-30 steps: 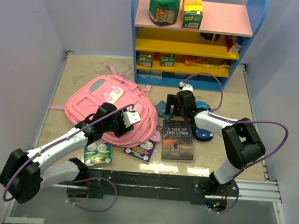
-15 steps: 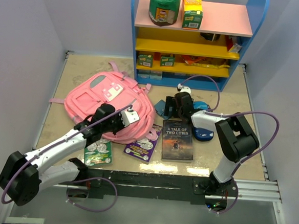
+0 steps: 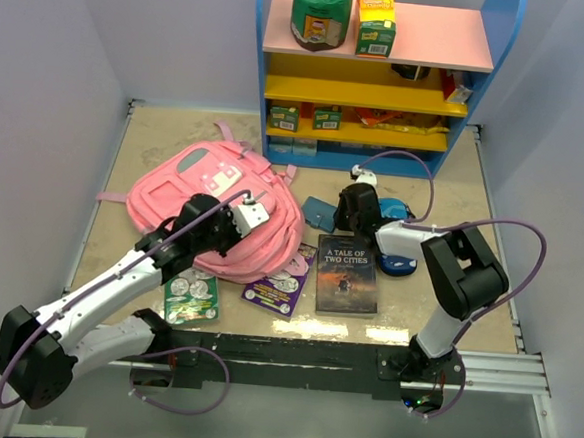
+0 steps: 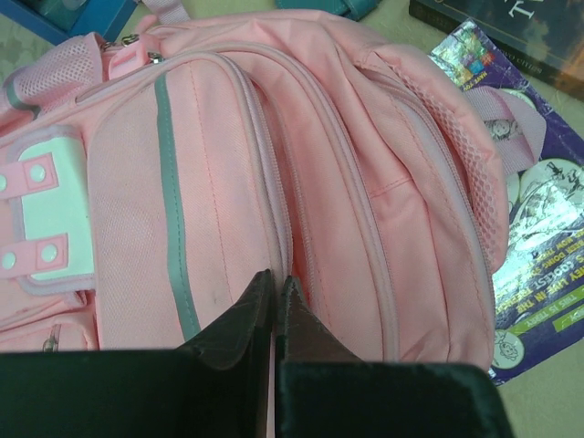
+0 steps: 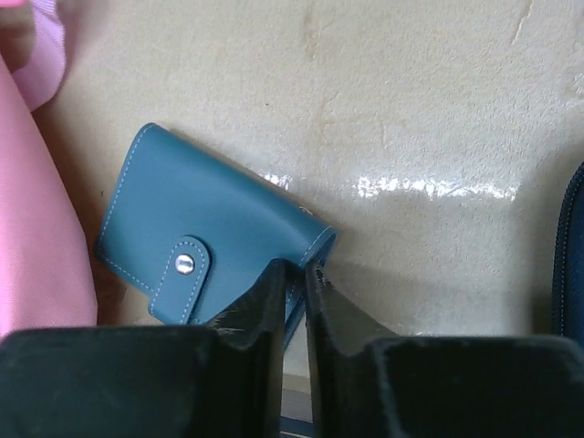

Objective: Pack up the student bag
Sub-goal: Pick up the personal item from the center of the board, then place the personal item in the student bag.

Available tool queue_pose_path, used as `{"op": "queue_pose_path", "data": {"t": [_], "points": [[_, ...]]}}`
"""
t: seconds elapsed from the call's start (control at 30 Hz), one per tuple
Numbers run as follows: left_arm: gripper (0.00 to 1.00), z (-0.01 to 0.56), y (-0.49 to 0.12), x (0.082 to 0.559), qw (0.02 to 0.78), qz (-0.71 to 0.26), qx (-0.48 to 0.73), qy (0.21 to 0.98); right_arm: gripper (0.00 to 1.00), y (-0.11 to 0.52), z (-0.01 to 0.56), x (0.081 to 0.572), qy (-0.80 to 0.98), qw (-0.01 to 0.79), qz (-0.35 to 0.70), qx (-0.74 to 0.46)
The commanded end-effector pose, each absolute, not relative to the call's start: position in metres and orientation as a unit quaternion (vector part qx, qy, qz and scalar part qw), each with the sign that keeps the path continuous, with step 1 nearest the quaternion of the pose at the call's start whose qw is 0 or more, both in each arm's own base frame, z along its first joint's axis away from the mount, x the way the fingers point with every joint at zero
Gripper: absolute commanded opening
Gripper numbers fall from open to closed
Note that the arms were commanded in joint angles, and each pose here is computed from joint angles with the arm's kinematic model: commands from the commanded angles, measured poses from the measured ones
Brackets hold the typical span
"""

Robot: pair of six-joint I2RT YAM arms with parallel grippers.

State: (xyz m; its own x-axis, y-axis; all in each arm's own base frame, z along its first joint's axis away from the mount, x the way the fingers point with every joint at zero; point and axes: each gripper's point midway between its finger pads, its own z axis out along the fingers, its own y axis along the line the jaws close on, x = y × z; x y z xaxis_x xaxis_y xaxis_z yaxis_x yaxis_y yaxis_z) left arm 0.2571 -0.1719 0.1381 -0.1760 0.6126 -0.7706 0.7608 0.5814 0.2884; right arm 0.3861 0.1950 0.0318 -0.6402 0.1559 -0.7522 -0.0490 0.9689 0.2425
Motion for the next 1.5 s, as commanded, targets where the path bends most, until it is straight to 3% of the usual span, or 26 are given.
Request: {"op": "queue_pose_path", "data": {"t": [0.0, 0.03, 0.5, 0.67, 0.9, 1.2, 1.47], "points": [[0.0, 0.192, -0.183, 0.266, 0.514, -0.115, 0.396, 0.752, 0.05, 0.196, 0.057, 0.385, 0.883, 0.445, 0.146, 0.035], [0.0, 0.192, -0.185, 0.264, 0.512, -0.121, 0.394, 0.753, 0.0, 0.196, 0.059, 0.382, 0.881, 0.448, 0.149, 0.034], [0.0, 0.206, -0.175, 0.259, 0.559, -0.133, 0.333, 0.748, 0.0, 0.198, 0.181, 0.366, 0.816, 0.531, 0.229, 0.027], [0.0, 0.207, -0.175, 0.262, 0.567, -0.134, 0.323, 0.746, 0.0, 0.208, 0.234, 0.335, 0.783, 0.538, 0.311, 0.02], [0.0, 0.205, -0.175, 0.265, 0.574, -0.134, 0.314, 0.745, 0.0, 0.229, 0.266, 0.274, 0.744, 0.491, 0.453, -0.003], [0.0, 0.206, -0.177, 0.265, 0.578, -0.138, 0.316, 0.739, 0.0, 0.266, 0.223, 0.221, 0.741, 0.371, 0.556, -0.07], [0.0, 0.208, -0.183, 0.261, 0.576, -0.15, 0.335, 0.73, 0.0, 0.29, 0.202, 0.223, 0.715, 0.33, 0.609, -0.102]]}}
